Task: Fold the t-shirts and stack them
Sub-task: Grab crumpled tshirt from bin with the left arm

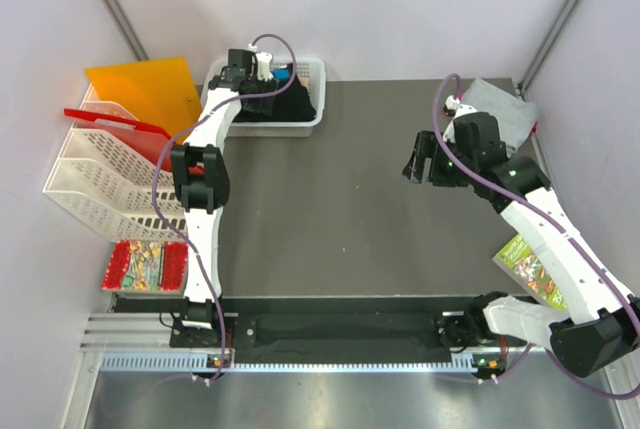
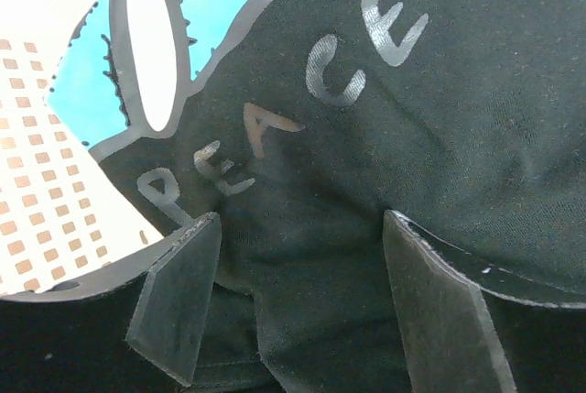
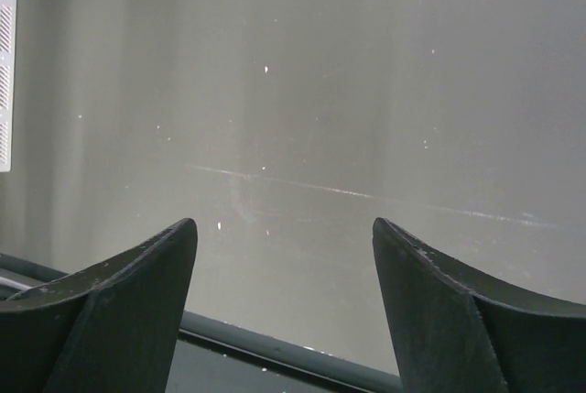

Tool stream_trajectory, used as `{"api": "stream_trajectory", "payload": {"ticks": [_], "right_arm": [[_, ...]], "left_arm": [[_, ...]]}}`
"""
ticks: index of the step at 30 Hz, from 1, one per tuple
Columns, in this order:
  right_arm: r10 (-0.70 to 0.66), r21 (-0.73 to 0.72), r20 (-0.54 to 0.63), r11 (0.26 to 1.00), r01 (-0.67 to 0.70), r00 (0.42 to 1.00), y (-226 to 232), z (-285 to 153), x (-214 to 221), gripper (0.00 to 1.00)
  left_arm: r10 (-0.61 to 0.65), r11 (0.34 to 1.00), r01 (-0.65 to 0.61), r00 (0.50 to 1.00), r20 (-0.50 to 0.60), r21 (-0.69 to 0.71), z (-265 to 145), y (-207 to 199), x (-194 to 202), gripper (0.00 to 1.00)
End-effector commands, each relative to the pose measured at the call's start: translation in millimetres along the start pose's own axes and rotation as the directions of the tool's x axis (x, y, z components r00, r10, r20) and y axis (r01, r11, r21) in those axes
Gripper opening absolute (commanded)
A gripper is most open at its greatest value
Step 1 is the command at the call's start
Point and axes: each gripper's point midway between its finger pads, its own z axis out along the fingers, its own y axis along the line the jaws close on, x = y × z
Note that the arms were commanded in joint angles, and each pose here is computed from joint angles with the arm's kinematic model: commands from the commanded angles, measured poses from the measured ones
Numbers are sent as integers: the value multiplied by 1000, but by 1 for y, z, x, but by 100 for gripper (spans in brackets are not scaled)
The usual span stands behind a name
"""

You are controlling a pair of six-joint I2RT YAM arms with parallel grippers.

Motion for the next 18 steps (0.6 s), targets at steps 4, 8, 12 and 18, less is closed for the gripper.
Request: {"api": "stream_trajectory", "payload": {"ticks": [4,8,12,18], "right_arm": [[5,-52,37,999,-3,999,14,-4,-10,73],[5,-55,46,998,-3,999,15,-5,-12,71],[7,-59,51,998,-4,999,16,-5,-14,67],[2,-61,55,998,2,998,15,-4,-14,63]], "left_arm": [[7,998,-11,998,61,57,0,-5,-16,39],[5,997,-8,999,53,71,1,-7,-15,22],[12,997,-16,999,51,75,-4,-7,-16,0],[36,993,-60,977,210,107,-64,-10,-69,0]]}}
